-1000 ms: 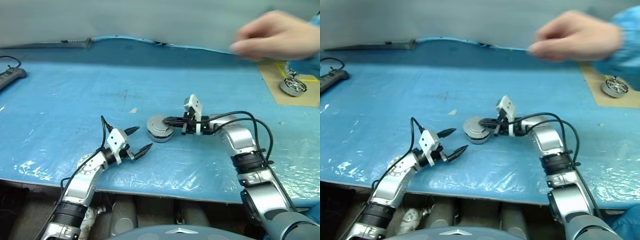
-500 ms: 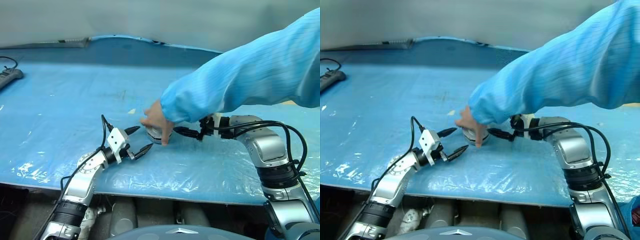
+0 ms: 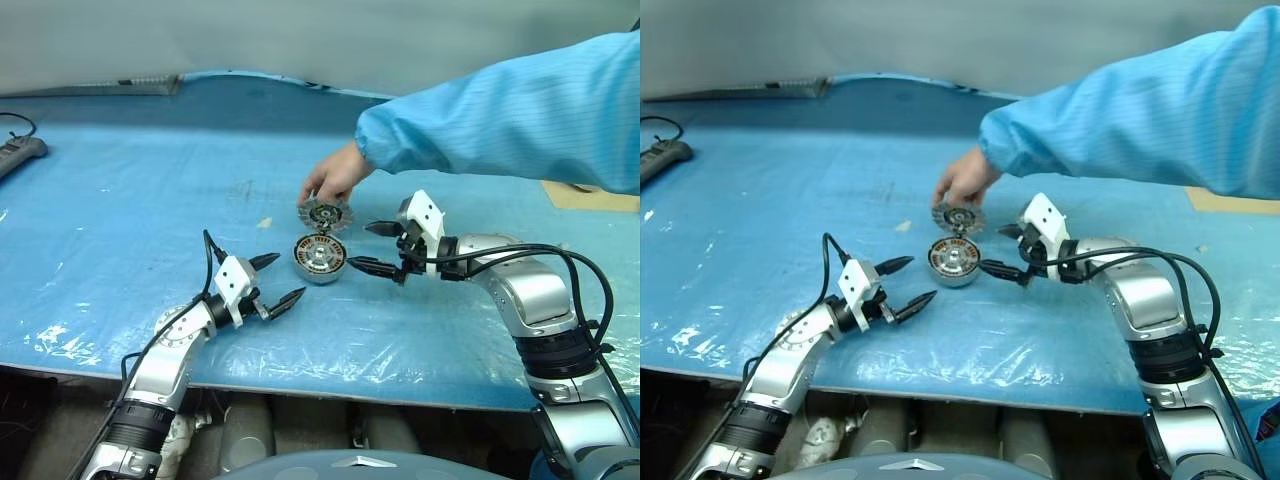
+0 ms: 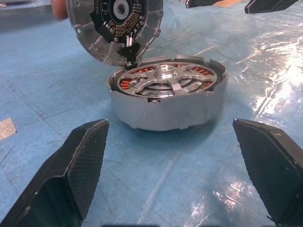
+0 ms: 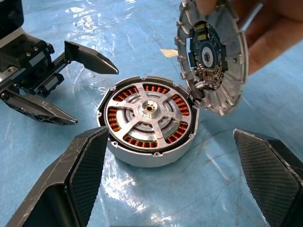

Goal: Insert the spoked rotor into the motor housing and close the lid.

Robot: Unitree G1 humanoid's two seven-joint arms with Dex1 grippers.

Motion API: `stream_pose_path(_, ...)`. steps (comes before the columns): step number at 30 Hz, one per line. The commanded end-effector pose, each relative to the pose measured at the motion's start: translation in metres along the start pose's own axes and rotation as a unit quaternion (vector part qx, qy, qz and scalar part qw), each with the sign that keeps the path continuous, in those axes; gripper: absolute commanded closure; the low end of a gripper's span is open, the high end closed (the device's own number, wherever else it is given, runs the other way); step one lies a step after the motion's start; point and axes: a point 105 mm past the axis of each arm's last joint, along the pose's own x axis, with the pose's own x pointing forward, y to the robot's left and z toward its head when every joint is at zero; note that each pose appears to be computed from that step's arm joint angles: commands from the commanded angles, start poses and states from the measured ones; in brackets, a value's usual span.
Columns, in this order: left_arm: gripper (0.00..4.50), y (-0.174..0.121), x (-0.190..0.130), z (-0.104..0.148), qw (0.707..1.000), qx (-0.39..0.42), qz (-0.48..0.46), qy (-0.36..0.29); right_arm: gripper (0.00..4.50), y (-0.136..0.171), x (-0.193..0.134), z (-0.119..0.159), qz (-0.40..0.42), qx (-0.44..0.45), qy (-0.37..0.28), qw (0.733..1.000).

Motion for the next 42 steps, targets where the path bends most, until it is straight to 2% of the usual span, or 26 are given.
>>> stream_pose_path(1,0.0,0.002,0.001,0.008,1.0,0.01,-0.003,-0.017,0.02,0.003,-0.002,0.009,0.004,-0.017,-0.016,1.0)
stream_pose_path(12,0.0,0.004,0.001,0.007,1.0,0.013,-0.004,-0.016,0.02,0.001,-0.002,0.003,-0.001,-0.01,-0.014,1.0)
stream_pose_path(13,0.0,0.004,0.001,0.006,1.0,0.014,-0.003,-0.016,0.2,0.001,-0.002,0.003,-0.001,-0.009,-0.013,1.0)
stream_pose_path(16,0.0,0.005,0.001,0.006,1.0,0.015,-0.003,-0.017,0.93,0.001,-0.002,0.001,-0.001,-0.009,-0.01,1.0)
stream_pose_path(26,0.0,0.005,-0.001,0.005,1.0,0.015,-0.002,-0.017,4.46,-0.007,-0.007,-0.006,-0.006,-0.011,0.008,1.0)
stream_pose_path(38,0.0,0.002,-0.003,0.003,1.0,0.012,-0.003,-0.015,4.46,-0.006,-0.008,-0.011,-0.007,-0.008,0.016,1.0)
stream_pose_path(42,0.0,0.002,-0.002,0.005,1.0,0.013,-0.002,-0.016,4.46,-0.018,-0.007,-0.015,-0.038,-0.016,0.025,0.999)
